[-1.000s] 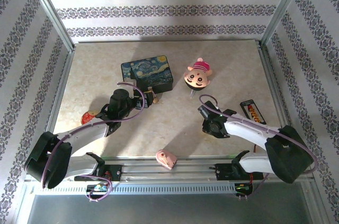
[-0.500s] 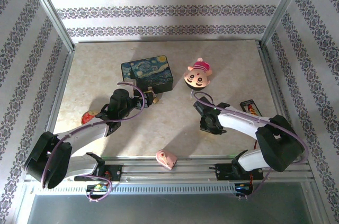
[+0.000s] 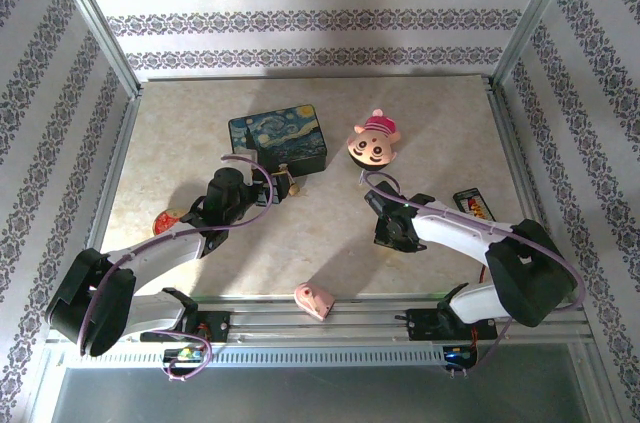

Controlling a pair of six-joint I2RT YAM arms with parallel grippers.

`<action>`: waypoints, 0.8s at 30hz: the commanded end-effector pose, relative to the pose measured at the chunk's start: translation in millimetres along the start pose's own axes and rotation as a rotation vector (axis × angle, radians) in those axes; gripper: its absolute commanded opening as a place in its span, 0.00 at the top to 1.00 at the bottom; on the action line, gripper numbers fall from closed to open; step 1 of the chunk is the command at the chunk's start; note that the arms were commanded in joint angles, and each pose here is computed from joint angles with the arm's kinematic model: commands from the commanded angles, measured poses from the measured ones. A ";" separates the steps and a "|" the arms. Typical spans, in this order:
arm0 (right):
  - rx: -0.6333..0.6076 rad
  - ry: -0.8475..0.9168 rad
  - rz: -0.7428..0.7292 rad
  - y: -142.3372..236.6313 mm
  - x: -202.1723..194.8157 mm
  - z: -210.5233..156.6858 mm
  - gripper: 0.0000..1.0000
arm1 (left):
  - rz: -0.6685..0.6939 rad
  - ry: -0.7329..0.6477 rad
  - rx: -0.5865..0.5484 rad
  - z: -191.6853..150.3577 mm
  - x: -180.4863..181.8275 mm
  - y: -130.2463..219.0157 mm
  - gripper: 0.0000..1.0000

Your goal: Unlock the padlock with the key

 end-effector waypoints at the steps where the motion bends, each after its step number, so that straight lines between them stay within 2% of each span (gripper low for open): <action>1: 0.016 0.023 -0.003 4.4 0.1 -2.3 0.90 | -0.016 0.009 -0.067 15.8 -6.1 2.9 0.01; 17: 0.067 0.072 -0.060 -7.8 -1.3 -3.7 0.82 | -0.011 0.008 -0.073 15.5 -5.3 7.2 0.01; 21: 0.076 0.077 -0.063 -9.2 -0.6 -3.9 0.74 | -0.007 0.005 -0.074 15.6 -5.2 8.5 0.01; 24: 0.079 0.082 -0.058 -7.4 0.6 -4.6 0.71 | -0.003 0.006 -0.075 15.2 -4.6 9.3 0.01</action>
Point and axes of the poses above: each hand's point on the last joint's axis, 136 mm out from that joint toward the fingers, its own y axis back along the fingers, its own x axis along the line the jaws close on, z = x × y, the point moved 10 cm from there along y, back along the fingers, and after that the axes turned 9 degrees about -y, right-handed, at the moved point
